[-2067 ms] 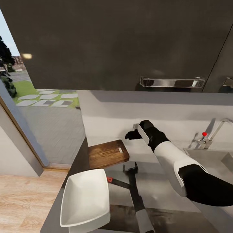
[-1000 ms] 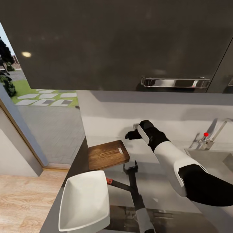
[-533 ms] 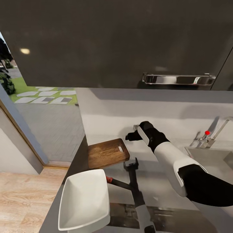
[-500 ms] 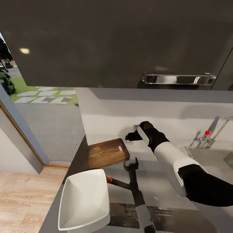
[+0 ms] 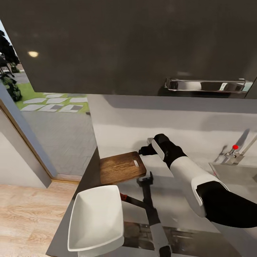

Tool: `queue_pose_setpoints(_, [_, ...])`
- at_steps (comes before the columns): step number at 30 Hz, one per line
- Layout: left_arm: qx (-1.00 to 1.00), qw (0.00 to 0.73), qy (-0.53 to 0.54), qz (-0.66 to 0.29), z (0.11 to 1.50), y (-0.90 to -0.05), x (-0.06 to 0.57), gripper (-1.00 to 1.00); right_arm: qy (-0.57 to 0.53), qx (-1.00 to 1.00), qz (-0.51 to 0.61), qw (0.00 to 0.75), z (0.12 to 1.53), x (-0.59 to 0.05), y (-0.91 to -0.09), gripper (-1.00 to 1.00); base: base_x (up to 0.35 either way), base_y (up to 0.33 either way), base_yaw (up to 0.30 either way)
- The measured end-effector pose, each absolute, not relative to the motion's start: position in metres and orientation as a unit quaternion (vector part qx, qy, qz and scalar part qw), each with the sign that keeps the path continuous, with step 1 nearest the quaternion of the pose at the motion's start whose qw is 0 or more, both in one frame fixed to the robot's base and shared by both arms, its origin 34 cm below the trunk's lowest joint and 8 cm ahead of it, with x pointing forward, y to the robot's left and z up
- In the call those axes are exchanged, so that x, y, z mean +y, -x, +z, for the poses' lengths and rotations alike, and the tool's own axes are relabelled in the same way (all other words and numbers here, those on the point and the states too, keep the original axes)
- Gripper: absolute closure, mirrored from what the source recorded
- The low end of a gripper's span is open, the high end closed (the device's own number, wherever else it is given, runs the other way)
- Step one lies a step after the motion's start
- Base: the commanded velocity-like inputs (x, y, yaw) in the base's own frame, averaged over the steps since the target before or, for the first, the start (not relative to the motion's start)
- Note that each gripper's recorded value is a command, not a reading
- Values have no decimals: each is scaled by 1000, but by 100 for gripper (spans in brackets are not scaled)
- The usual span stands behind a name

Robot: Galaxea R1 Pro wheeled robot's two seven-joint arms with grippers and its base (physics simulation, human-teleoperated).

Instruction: In the kitchen, take the Vidalia onion out of the sink, dice it on the chopping board with the paring knife, put the diced onion into the bowl on the countertop, then place both the paring knife and the chopping board into the sink.

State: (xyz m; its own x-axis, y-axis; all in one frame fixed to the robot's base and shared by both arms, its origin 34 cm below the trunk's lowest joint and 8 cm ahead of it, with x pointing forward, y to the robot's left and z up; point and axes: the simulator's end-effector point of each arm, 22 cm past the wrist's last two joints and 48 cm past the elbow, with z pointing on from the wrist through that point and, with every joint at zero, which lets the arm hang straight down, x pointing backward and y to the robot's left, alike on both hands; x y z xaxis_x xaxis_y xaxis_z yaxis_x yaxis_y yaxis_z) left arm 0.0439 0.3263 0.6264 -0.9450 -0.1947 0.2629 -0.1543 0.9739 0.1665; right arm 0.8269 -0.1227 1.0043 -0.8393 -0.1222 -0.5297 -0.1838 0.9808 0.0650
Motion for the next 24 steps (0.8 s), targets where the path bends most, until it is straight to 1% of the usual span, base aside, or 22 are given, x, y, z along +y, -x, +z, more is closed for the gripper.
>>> queue_pose_setpoints(24, [-981,155,-88,-73,629,-33,325,-100,79,962,57,255,980,-123,-825,-100,0,0,2])
